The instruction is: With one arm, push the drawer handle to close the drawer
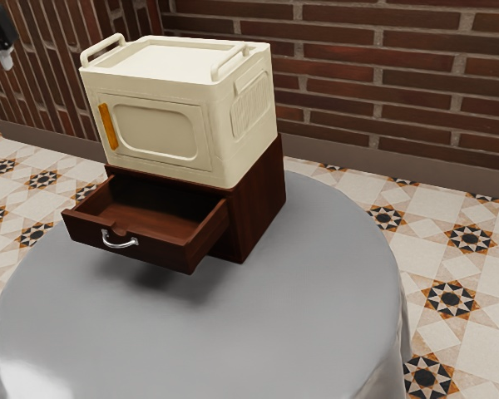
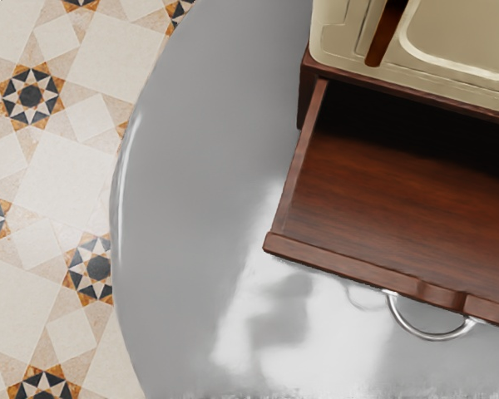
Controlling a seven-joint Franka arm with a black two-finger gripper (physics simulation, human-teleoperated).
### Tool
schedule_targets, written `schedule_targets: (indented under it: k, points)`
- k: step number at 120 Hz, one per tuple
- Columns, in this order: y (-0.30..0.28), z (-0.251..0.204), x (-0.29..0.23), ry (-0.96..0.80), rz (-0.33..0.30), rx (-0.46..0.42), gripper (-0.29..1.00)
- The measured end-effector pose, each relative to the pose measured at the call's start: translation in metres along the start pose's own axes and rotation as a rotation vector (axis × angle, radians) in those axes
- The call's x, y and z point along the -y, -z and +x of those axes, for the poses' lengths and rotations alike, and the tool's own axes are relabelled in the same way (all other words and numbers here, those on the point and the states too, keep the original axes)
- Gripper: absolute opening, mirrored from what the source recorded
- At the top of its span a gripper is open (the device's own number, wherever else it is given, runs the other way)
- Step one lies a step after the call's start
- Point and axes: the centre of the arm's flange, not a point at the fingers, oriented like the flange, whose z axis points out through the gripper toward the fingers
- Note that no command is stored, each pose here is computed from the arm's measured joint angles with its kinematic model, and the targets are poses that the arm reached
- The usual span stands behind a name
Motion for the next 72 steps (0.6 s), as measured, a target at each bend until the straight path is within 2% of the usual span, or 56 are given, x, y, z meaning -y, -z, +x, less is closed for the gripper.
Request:
schedule_targets:
  k: [19, 41, 55, 72]
  points:
    - [-0.01, -0.001, -0.036, -0.073, -0.005, 0.042, 0.7]
    - [-0.022, -0.04, -0.095, -0.218, -0.012, 0.126, 0.7]
    - [-0.049, -0.059, -0.1, -0.245, -0.015, 0.199, 0.7]
    - [-0.089, -0.082, -0.114, -0.28, -0.013, 0.292, 0.39]
